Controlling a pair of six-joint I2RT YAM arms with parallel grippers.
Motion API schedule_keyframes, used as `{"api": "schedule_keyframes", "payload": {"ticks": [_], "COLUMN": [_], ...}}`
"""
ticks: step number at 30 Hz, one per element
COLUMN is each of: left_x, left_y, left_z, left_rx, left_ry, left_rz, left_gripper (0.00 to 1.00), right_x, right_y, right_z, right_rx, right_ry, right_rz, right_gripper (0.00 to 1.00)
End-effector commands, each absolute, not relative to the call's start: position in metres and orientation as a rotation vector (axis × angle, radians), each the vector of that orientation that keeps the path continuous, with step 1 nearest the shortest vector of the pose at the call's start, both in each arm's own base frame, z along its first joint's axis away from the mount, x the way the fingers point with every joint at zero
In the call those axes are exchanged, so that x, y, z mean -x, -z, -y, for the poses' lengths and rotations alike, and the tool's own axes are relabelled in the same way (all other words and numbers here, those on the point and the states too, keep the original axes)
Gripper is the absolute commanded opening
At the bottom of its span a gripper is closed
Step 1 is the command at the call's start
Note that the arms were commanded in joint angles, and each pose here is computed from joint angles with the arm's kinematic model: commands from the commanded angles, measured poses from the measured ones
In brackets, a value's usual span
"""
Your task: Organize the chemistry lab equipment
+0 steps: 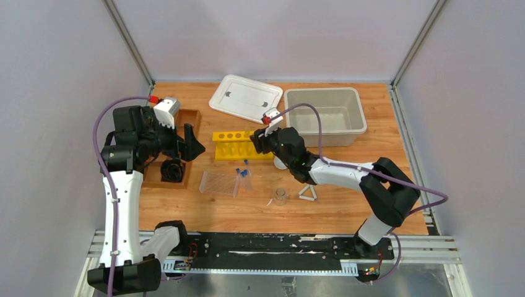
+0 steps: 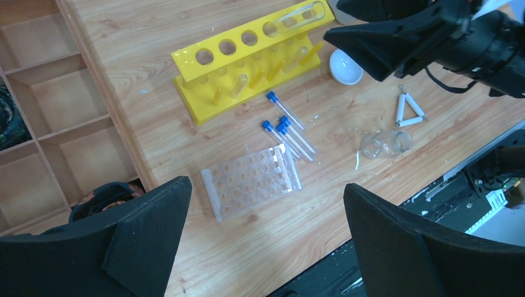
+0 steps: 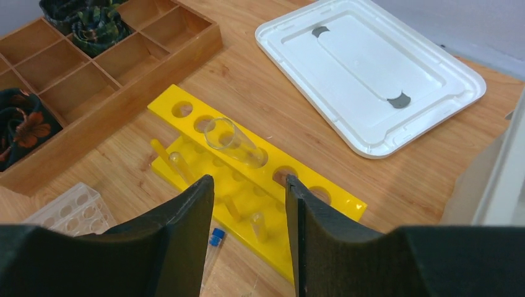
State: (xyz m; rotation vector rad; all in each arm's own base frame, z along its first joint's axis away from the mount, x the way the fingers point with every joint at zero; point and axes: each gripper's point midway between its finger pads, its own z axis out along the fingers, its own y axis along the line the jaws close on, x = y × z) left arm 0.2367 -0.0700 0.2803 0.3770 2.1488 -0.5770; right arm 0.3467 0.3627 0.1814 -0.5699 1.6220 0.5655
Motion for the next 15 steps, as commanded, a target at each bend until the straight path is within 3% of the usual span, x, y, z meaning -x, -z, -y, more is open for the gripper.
{"api": "schedule_keyframes", "payload": {"ticks": [1, 7, 15], "left_x": [-0.236, -0.235, -0.234], "left_y": [-0.296, -0.293, -0.292], "left_z": [0.069, 0.067, 0.067], "left_rx": [-0.380, -0.370, -0.366], "left_ry": [0.551, 0.541, 0.537], "left_rz": [-2.104, -2.114, -2.116], "left_gripper": [1.00, 1.00, 1.00], "right_x": [-0.330, -0.288, -0.263], "right_y": [-0.208, -0.173, -0.109], "right_z": [-0.364, -0.377, -0.395], "right_rx": [0.547, 0.552, 0.601], "right_ry": [-0.562, -0.659, -0.572], "right_rz": [-1.649, -1.911, -2.119], "right_gripper": [0.48, 0.31, 0.26]}}
